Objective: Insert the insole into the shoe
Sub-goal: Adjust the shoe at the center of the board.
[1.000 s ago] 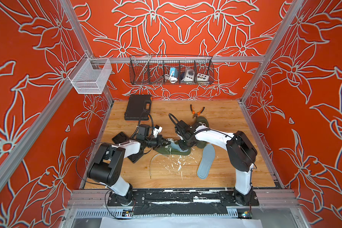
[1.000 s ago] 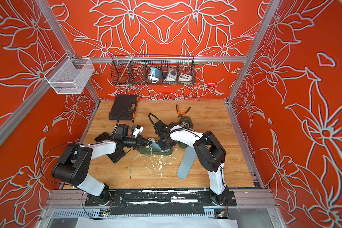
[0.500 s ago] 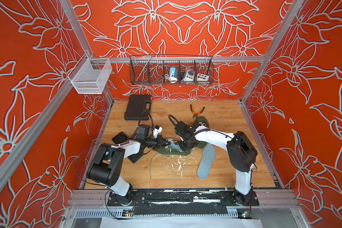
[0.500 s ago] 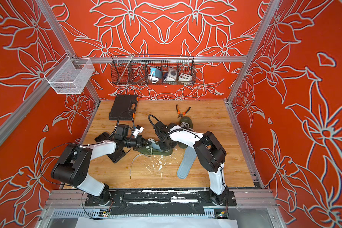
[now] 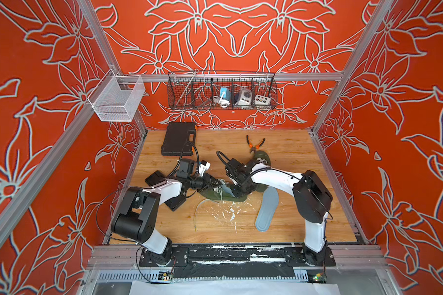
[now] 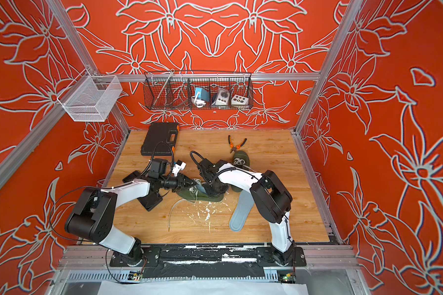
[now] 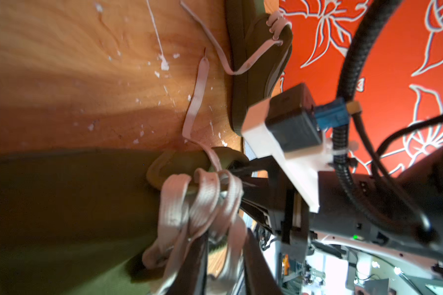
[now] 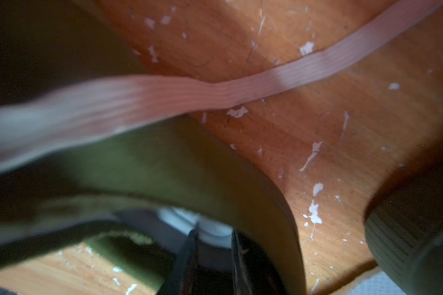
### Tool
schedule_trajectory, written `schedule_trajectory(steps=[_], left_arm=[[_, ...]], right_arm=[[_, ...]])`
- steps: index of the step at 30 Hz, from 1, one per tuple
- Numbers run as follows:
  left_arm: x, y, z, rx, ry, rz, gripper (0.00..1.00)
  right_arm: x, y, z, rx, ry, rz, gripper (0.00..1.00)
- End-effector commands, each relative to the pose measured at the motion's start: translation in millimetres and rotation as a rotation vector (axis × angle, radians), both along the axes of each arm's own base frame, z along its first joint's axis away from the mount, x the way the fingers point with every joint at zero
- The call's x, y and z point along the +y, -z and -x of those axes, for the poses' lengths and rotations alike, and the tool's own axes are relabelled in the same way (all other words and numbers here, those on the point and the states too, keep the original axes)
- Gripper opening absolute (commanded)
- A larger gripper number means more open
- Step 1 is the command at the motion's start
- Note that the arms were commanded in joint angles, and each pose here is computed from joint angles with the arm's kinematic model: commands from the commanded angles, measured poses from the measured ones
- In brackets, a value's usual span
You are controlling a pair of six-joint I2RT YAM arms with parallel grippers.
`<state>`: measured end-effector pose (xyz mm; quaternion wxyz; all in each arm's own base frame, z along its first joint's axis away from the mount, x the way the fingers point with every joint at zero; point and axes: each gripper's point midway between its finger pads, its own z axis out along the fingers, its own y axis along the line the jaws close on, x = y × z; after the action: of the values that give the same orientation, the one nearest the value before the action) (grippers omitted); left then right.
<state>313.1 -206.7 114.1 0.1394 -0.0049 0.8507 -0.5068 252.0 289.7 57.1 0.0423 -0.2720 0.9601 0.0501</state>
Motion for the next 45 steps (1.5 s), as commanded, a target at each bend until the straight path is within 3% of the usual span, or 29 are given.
schedule_trajectory(steps=[1, 3, 6, 13, 18, 20, 24, 27, 32, 35, 40, 45], left_arm=[[4.8, -25.1, -8.2, -0.089, -0.006, -0.045, 0.37], [7.7, -35.4, -11.0, -0.119, -0.019, -0.066, 0.44], [12.7, -45.8, -11.1, -0.147, -0.037, -0.102, 0.47], [27.5, -49.2, 1.4, -0.156, -0.087, -0.186, 0.47], [35.7, -44.7, 16.6, -0.145, -0.105, -0.222, 0.48], [38.1, -41.5, 21.9, -0.139, -0.111, -0.232, 0.48], [41.1, -34.9, 29.2, -0.136, -0.12, -0.269, 0.48], [40.3, -28.8, 31.1, -0.132, -0.119, -0.317, 0.48], [33.4, -22.5, 29.6, -0.14, -0.109, -0.392, 0.48], [27.3, -16.3, 28.2, -0.138, -0.093, -0.423, 0.48], [21.6, -6.4, 14.3, -0.148, -0.096, -0.493, 0.48], [7.6, -7.5, 0.9, -0.181, -0.075, -0.551, 0.46]], right_arm=[[-5.2, -54.7, -2.3, -0.09, -0.029, -0.025, 0.32], [-9.2, -67.1, -6.4, -0.123, -0.044, -0.011, 0.35], [-8.5, -70.7, -13.4, -0.147, -0.102, 0.01, 0.42], [2.1, -33.3, -34.2, -0.125, -0.25, 0.065, 0.45], [7.1, -8.9, -45.7, -0.091, -0.259, 0.062, 0.44], [6.7, -2.9, -50.4, -0.086, -0.247, 0.06, 0.41], [4.9, -6.9, -54.9, -0.093, -0.185, 0.048, 0.07], [4.3, -18.5, -48.0, -0.075, -0.082, 0.004, 0.0], [16.7, -18.4, -26.0, 0.018, 0.161, -0.155, 0.0], [31.4, -17.1, -19.8, 0.047, 0.246, -0.272, 0.18], [37.8, -24.3, -21.1, 0.033, 0.272, -0.319, 0.35], [33.6, -36.1, -20.6, 0.008, 0.274, -0.321, 0.4]])
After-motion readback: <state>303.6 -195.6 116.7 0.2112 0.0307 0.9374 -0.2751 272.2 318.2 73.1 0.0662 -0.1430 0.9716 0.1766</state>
